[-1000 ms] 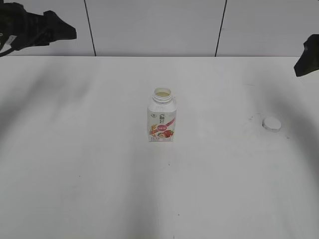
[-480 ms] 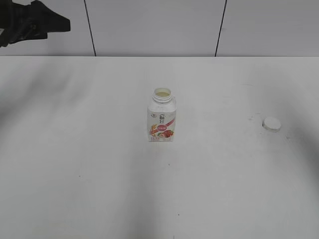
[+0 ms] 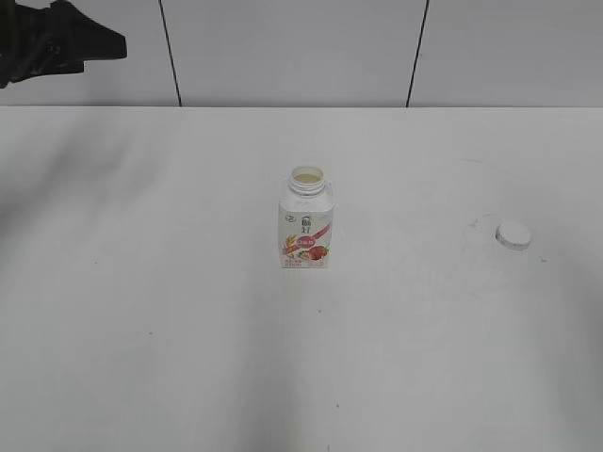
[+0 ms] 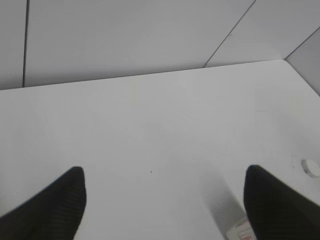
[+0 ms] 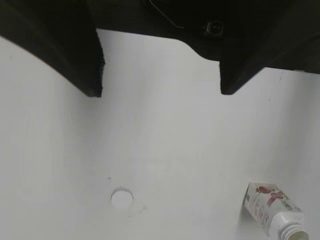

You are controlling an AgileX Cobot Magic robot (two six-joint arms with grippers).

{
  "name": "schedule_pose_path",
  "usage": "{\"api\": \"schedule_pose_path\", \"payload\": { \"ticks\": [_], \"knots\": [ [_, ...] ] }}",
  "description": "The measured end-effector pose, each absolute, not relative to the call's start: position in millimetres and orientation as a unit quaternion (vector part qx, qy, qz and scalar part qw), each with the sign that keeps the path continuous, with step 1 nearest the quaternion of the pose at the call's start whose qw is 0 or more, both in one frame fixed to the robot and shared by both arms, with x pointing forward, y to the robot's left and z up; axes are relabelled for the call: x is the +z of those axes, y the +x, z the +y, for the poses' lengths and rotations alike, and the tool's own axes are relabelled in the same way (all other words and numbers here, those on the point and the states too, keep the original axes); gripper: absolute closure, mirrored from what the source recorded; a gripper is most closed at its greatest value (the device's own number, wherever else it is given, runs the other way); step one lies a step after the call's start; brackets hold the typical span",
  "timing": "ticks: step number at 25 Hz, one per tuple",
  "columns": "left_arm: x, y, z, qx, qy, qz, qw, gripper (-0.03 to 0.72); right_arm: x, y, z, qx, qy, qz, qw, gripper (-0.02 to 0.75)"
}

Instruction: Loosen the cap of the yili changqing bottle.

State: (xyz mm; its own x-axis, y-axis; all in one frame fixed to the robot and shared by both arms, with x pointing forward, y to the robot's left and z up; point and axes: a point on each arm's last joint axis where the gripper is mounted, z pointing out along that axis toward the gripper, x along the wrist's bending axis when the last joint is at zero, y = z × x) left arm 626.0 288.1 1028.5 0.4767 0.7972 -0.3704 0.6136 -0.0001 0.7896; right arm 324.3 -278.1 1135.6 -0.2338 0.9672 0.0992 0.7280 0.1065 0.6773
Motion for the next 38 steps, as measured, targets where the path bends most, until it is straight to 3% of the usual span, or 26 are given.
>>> {"api": "schedule_pose_path", "payload": {
  "ticks": [11, 16, 22, 38],
  "knots": [
    [1028, 627, 289, 0.102, 0.704, 0.500, 0.494, 0.103, 1094, 248, -284, 0.337, 0.567, 0.696, 0.284, 0.172],
    [1040, 625, 293, 0.140, 0.698, 0.502, 0.491, 0.103, 1075, 227, -288, 0.357, 0.556, 0.668, 0.341, 0.172],
    [1048, 623, 294, 0.154, 0.695, 0.501, 0.492, 0.104, 1053, 228, -292, 0.362, 0.571, 0.645, 0.356, 0.172],
    [1048, 623, 294, 0.154, 0.695, 0.501, 0.493, 0.104, 1053, 229, -293, 0.366, 0.576, 0.635, 0.363, 0.172]
  ]
}}
